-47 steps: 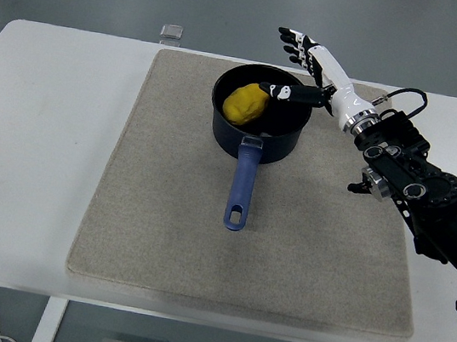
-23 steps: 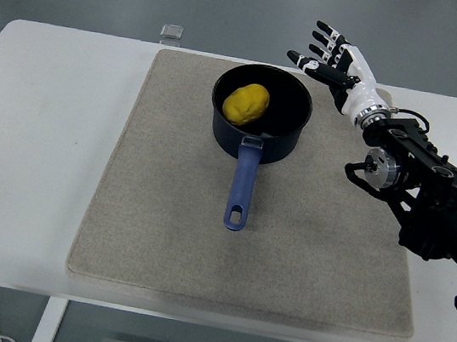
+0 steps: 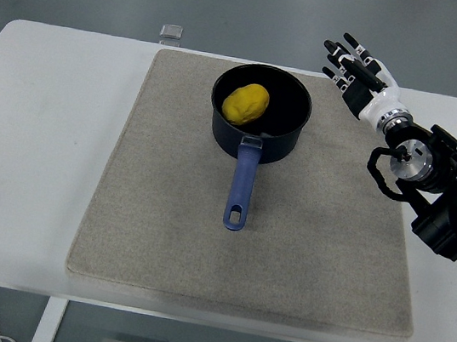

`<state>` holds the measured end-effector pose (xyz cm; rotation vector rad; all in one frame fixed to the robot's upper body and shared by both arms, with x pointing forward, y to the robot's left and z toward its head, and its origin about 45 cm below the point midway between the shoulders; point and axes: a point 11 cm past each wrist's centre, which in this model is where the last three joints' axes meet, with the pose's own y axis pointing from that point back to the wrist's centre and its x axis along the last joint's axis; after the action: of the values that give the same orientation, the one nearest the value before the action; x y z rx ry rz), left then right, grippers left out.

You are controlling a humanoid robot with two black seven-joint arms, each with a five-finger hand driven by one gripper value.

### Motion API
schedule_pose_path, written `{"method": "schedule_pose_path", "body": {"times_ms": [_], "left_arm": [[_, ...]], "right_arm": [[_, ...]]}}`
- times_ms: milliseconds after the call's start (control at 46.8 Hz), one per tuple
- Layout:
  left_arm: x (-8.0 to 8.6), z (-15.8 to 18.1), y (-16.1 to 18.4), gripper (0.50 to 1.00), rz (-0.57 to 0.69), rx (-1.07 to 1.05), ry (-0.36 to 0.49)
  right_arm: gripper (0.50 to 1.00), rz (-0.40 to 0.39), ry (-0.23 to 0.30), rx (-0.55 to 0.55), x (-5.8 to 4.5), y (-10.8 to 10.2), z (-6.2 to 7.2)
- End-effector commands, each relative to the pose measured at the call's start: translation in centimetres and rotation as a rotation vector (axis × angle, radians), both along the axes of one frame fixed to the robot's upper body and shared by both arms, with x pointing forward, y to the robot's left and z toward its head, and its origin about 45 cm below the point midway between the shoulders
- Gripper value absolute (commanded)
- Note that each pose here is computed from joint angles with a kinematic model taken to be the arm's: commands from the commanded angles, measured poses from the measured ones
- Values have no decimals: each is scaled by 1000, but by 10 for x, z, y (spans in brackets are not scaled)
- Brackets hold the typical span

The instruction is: Put the potato in the blue pot

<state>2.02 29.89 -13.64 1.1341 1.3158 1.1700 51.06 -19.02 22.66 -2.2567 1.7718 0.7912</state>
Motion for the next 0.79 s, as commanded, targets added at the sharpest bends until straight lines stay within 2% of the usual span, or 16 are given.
{"method": "schedule_pose_path", "body": {"times_ms": [0,171,299,406,769], "left_arm": [[0,0,0,999,0,0,-1],[0,0,0,999,0,0,-1],[1,0,-1,999,1,-2,-1],[1,0,0,999,1,0,-1],[0,0,-1,999,1,-2,0]], "right_arm": [[932,-22,12,11,1,-2,-1],[932,-87,5,75,7,-12,10],[932,-104,5,61,8,-20,9],[932,-141,3,37,10,-39,9],[932,-161,-13,35,10,-54,9]]}}
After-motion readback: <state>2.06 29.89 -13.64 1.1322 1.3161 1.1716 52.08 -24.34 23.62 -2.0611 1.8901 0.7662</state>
